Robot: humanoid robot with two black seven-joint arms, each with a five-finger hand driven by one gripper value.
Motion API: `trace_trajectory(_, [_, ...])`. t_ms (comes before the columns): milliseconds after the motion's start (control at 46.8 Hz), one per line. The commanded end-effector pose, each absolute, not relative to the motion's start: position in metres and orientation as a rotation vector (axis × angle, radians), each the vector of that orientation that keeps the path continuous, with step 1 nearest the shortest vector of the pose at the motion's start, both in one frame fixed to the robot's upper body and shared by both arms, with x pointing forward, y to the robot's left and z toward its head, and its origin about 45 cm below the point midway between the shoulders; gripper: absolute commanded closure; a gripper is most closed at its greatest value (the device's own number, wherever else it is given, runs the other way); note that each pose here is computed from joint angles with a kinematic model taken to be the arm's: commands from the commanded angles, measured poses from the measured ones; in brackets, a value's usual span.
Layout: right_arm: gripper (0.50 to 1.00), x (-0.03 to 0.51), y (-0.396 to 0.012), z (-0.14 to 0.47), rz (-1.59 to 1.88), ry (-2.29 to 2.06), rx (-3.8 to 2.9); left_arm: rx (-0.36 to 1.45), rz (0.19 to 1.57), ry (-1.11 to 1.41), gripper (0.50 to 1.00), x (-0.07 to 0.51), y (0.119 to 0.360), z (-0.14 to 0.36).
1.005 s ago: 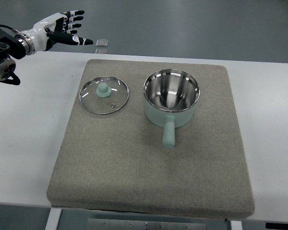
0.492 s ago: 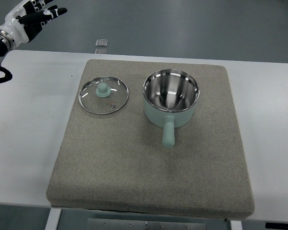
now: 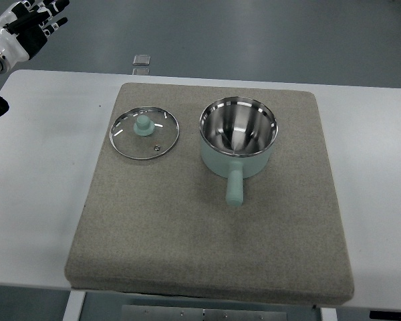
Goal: Place lid left of pot with left hand
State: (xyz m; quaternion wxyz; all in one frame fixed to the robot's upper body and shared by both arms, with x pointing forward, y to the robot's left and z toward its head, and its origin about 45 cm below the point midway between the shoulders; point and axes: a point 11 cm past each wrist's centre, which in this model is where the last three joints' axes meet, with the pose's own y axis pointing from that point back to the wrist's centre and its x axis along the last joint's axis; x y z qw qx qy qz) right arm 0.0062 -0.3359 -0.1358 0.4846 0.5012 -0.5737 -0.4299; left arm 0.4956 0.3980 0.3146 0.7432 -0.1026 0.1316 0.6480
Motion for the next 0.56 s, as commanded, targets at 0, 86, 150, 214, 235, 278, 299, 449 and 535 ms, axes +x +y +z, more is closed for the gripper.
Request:
trace_trajectory(0, [0.576, 0.0062, -0.3365, -0.1357, -1.045, -1.399, 1.218, -0.226, 1.389, 0.297, 0.501, 0.4930, 0.3961, 0.3100])
trace_trajectory(86, [0.576, 0.0063, -0.3365, -0.1357, -1.045, -1.399, 1.218, -0.230, 1.364, 0.303, 0.501, 0.4914, 0.3941, 0.3080])
trace_trajectory(150, [0.576, 0.0062, -0.3358, -0.1358, -1.046, -1.396, 1.221, -0.232, 1.354, 0.309, 0.501, 0.4898, 0.3939, 0.3051])
trace_trajectory(214, [0.576, 0.0063, -0.3358, -0.1358, -1.047, -1.398, 1.220, -0.236, 1.345, 0.311, 0.501, 0.4889, 0.3939, 0.3047])
trace_trajectory(235, [0.576, 0.0063, -0.3358, -0.1358, -1.047, -1.398, 1.220, -0.234, 1.343, 0.312, 0.501, 0.4888, 0.3937, 0.3045])
trace_trajectory(278, [0.576, 0.0062, -0.3353, -0.1359, -1.048, -1.397, 1.221, -0.235, 1.342, 0.311, 0.501, 0.4887, 0.3935, 0.3045])
trace_trajectory(299, [0.576, 0.0071, -0.3353, -0.1358, -1.047, -1.398, 1.223, -0.234, 1.343, 0.312, 0.504, 0.4888, 0.3937, 0.3045])
trace_trajectory(449, [0.576, 0.0064, -0.3356, -0.1358, -1.052, -1.404, 1.217, -0.233, 1.341, 0.317, 0.501, 0.4878, 0.3932, 0.3016])
trace_trajectory(535, [0.576, 0.0062, -0.3350, -0.1359, -1.049, -1.398, 1.221, -0.235, 1.335, 0.317, 0.501, 0.4877, 0.3925, 0.3018])
